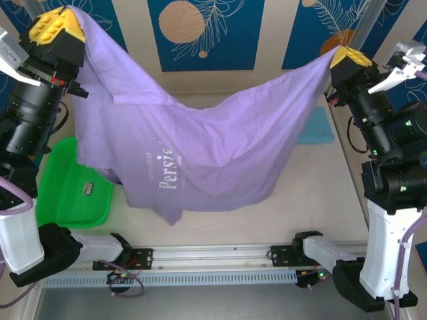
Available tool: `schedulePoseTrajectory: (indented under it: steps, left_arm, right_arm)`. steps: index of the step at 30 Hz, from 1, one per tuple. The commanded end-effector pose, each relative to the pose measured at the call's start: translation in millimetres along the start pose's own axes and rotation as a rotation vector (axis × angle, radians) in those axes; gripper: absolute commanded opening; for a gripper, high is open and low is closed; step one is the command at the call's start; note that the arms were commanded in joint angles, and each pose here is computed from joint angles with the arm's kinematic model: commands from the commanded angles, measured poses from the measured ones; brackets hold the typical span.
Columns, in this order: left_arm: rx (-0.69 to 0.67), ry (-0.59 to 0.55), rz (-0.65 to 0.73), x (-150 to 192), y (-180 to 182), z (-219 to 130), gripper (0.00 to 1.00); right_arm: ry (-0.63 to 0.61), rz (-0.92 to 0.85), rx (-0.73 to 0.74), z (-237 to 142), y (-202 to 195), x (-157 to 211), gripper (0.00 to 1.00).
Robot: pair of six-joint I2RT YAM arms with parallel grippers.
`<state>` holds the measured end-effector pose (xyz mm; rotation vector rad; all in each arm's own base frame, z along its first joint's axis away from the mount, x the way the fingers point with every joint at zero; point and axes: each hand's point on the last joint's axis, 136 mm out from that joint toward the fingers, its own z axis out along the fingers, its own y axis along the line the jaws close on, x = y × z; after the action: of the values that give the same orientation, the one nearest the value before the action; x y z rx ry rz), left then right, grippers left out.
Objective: Fold and stack the t-shirts
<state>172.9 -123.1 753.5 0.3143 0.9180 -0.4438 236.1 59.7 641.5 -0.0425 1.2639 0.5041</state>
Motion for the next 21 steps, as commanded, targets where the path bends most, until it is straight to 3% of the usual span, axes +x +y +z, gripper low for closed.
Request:
schedulePoseTrajectory:
  steps: [1,4,7,9,13,14,15,16,17,18,19,20,21]
  left_arm:
    - [-0.103,0.090,0.065,38.1,10.4,25.2,0.00]
    - [-0.195,0.225,0.071,99.0,33.6,47.3,0.00]
    - [-0.273,0.376,-0.125,188.5,83.7,61.6,0.00]
    - [-0.307,0.525,-0.230,269.6,112.8,72.8,0.00]
    - [-0.386,0.839,-0.299,441.1,153.7,87.5,0.00]
    - [-0.460,0.910,-0.303,485.0,172.0,82.7,0.12]
    - [-0.510,0.969,-0.309,529.4,187.1,76.4,0.40]
    - [-0.575,0.986,-0.295,554.0,202.4,69.9,0.66]
    - [-0.732,1.011,-0.277,574.2,223.9,48.8,0.82]
    - [-0.806,1.034,-0.291,587.5,233.9,33.7,0.92]
    - [-0.832,1.061,-0.319,595.3,234.5,25.2,1.00]
    - [-0.854,1.101,-0.329,599.5,230.8,16.2,1.00]
    - [-0.838,1.143,-0.306,598.5,223.8,11.4,1.00]
  right_arm:
    - [0.059,0.039,0.063,32.4,-24.7,29.2,0.00]
    - [0.185,0.090,0.148,64.2,-54.3,76.3,0.00]
    - [0.339,0.120,0.241,96.5,-88.1,135.0,0.00]
    - [0.451,0.121,0.300,118.9,-113.6,185.1,0.00]
    - [0.656,0.083,0.432,159.6,-172.8,293.6,0.00]
    - [0.703,0.087,0.493,169.5,-193.3,323.4,0.00]
    - [0.750,0.101,0.538,179.1,-212.8,350.2,0.00]
    - [0.793,0.117,0.573,185.9,-227.4,368.9,0.17]
    - [0.864,0.163,0.623,189.7,-245.7,396.8,0.44]
    - [0.907,0.207,0.653,194.7,-256.6,408.9,0.60]
    - [0.922,0.251,0.663,196.3,-261.2,414.7,0.65]
    - [0.868,0.310,0.638,200.0,-255.4,398.5,0.73]
    - [0.859,0.365,0.623,200.6,-250.8,388.8,0.87]
